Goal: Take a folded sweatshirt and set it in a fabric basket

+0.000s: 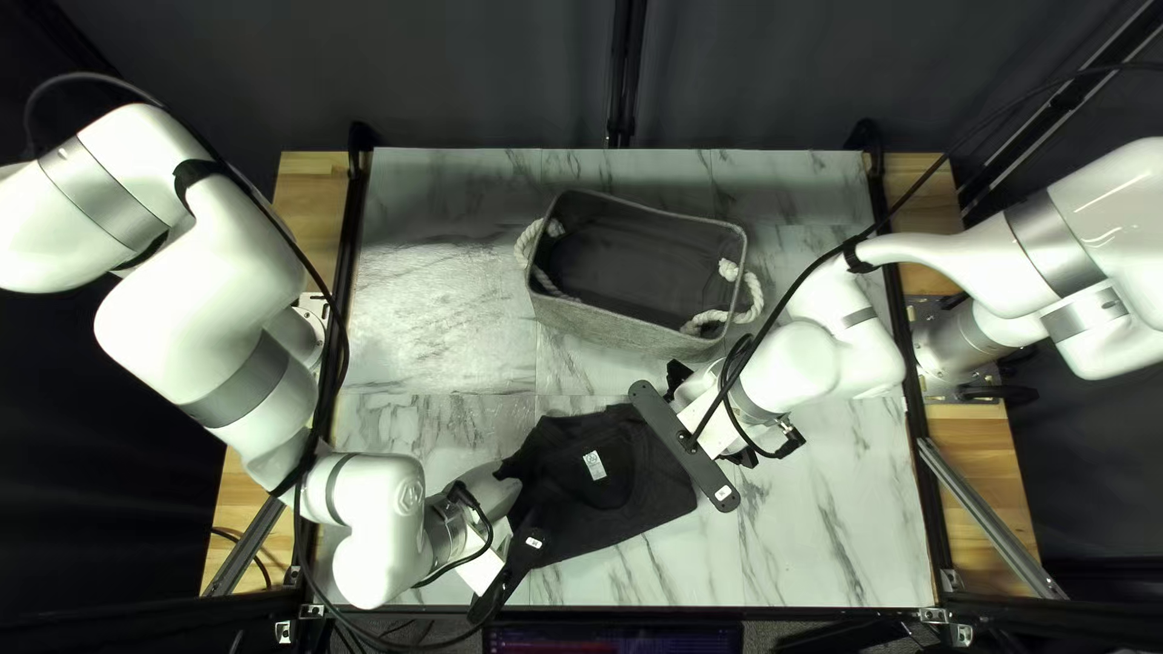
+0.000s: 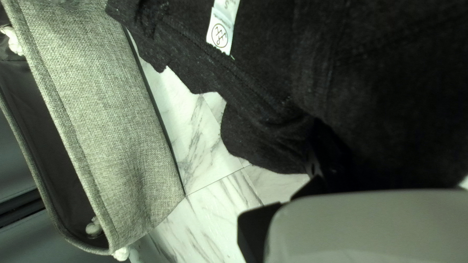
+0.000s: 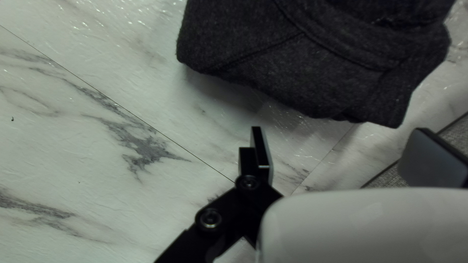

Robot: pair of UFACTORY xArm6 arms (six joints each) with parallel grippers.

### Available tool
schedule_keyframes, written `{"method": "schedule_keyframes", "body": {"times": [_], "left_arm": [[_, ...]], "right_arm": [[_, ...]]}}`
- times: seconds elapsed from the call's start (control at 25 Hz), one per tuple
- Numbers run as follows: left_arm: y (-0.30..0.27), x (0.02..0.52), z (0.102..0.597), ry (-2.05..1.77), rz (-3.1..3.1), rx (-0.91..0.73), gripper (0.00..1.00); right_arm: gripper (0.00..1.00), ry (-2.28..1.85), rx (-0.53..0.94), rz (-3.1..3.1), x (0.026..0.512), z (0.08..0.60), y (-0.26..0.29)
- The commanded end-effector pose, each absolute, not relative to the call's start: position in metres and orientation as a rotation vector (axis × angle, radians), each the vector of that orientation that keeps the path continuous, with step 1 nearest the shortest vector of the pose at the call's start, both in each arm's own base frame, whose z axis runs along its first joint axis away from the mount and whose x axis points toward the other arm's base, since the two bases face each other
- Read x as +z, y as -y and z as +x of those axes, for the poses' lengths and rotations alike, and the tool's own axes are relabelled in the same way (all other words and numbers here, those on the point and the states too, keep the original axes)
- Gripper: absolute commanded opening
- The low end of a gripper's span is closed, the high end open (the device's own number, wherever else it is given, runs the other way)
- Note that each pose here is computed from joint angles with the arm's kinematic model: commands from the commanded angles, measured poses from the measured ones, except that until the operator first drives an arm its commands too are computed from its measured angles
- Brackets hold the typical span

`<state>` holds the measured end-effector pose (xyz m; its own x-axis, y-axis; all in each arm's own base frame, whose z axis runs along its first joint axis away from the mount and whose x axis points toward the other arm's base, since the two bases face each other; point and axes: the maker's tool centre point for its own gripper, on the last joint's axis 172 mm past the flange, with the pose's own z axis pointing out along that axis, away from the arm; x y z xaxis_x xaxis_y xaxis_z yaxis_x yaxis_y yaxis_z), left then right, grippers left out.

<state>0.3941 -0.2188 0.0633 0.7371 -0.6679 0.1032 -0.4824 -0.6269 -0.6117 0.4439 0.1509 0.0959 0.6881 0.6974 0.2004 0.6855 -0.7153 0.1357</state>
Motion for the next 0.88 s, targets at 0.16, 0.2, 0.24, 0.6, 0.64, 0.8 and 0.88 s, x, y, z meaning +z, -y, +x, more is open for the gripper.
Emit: {"method": "schedule_keyframes", "body": {"times": [0.16, 0.2, 0.24, 0.6, 0.64, 0.8, 0.88], "left_arm": [[0.216, 0.063, 0.397, -0.874, -2.381, -0.429, 0.0], [0.216, 0.063, 0.397, -0.875, -2.382, -0.429, 0.0], [0.217, 0.062, 0.396, -0.875, -2.384, -0.429, 0.0], [0.217, 0.068, 0.397, -0.88, -2.381, -0.44, 0.0], [0.217, 0.068, 0.397, -0.88, -2.381, -0.44, 0.0], [0.217, 0.067, 0.397, -0.881, -2.381, -0.44, 0.0], [0.217, 0.067, 0.397, -0.881, -2.382, -0.44, 0.0]], "right_arm": [[1.0, -1.58, 0.355, 2.535, 0.11, 0.458, -0.14], [1.0, -1.6, 0.34, 2.509, 0.11, 0.459, -0.141], [1.0, -1.615, 0.322, 2.486, 0.111, 0.46, -0.141], [1.0, -1.759, 0.273, 2.249, 0.078, 0.476, -0.126], [1.0, -1.772, 0.278, 2.226, 0.078, 0.479, -0.124], [1.0, -1.828, 0.321, 2.137, 0.075, 0.492, -0.121], [1.0, -1.845, 0.334, 2.105, 0.068, 0.496, -0.119]]}}
